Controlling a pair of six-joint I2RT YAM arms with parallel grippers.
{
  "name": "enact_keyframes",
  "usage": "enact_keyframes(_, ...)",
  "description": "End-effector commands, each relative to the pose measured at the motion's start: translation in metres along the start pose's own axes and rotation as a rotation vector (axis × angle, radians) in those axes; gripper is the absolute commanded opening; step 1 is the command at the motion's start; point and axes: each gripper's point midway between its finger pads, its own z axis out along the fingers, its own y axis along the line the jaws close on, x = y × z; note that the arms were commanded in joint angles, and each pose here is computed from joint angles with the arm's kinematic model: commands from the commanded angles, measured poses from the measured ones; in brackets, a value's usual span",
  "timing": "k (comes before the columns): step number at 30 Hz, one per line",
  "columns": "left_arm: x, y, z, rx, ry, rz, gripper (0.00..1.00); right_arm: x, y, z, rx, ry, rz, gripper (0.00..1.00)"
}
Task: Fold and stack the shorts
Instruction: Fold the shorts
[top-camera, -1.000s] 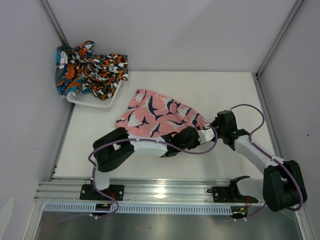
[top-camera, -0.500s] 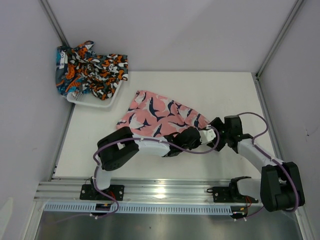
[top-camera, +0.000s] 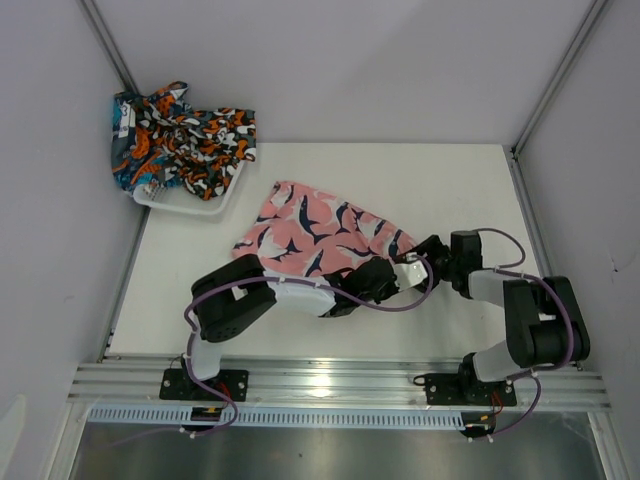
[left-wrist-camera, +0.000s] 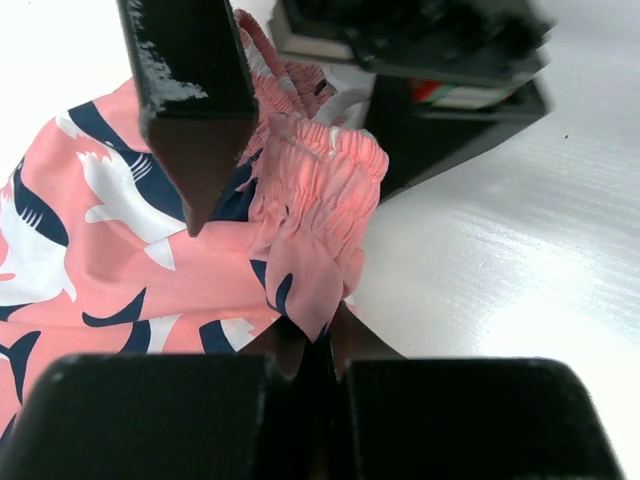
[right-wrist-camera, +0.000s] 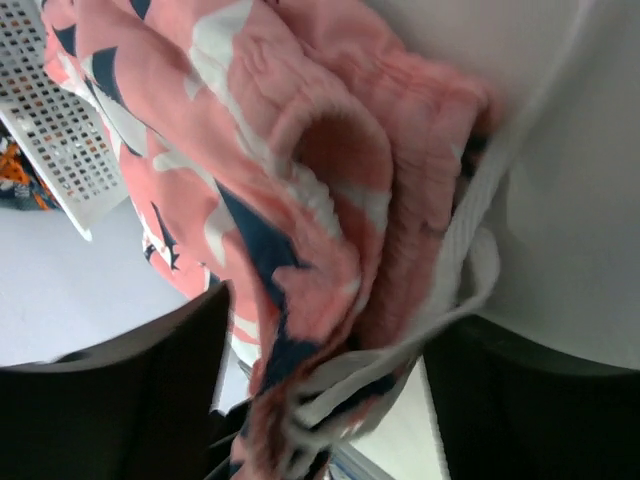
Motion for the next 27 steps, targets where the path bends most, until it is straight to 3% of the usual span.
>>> enact_keyframes(1,-0.041,0.007,-0.014,0.002,-0.127,-0.052,0.00,-0.008,0.007,0.012,-0.064,0.000,0.006,0.69)
enact_keyframes(4,-0.042,0.005,-0.016,0.012,-0.136,-0.054,0.00,-0.005,0.001,0.020,-0.050,0.003,0.010,0.53)
enact_keyframes(5,-0.043,0.006,-0.017,0.015,-0.143,-0.056,0.00,-0.004,-0.001,0.021,-0.044,0.006,0.006,0.39)
enact_keyframes(7,-0.042,0.000,-0.020,0.042,-0.150,-0.056,0.00,-0.006,-0.003,0.022,-0.034,-0.001,-0.011,0.25)
enact_keyframes(8,-0.044,0.000,-0.021,0.048,-0.156,-0.058,0.00,-0.008,-0.005,0.022,-0.023,-0.008,-0.017,0.05)
enact_keyframes(9,-0.045,-0.003,-0.023,0.063,-0.162,-0.058,0.00,-0.014,-0.001,0.022,-0.027,-0.019,-0.034,0.00)
enact_keyframes(12,-0.049,-0.011,-0.029,0.150,-0.180,-0.117,0.27,-0.032,-0.007,0.018,0.083,-0.035,-0.102,0.00)
enact_keyframes(13,-0.049,-0.013,-0.032,0.183,-0.186,-0.149,0.48,-0.040,-0.008,0.015,0.112,-0.043,-0.188,0.00)
enact_keyframes(16,-0.055,-0.003,-0.052,0.299,-0.243,-0.312,0.71,-0.058,-0.006,0.005,0.238,-0.036,-0.280,0.00)
enact_keyframes(17,-0.074,0.010,-0.064,0.303,-0.314,-0.354,0.73,-0.062,-0.011,0.001,0.276,-0.021,-0.338,0.00)
enact_keyframes(18,-0.058,0.019,-0.071,0.318,-0.302,-0.403,0.74,-0.063,-0.012,-0.002,0.299,-0.014,-0.358,0.00)
enact_keyframes(22,-0.058,0.071,-0.101,0.200,-0.332,-0.548,0.76,-0.068,-0.021,-0.029,0.407,-0.026,-0.412,0.00)
enact_keyframes(27,-0.026,0.143,-0.121,-0.100,-0.207,-0.697,0.82,-0.068,-0.014,-0.065,0.448,-0.080,-0.471,0.00)
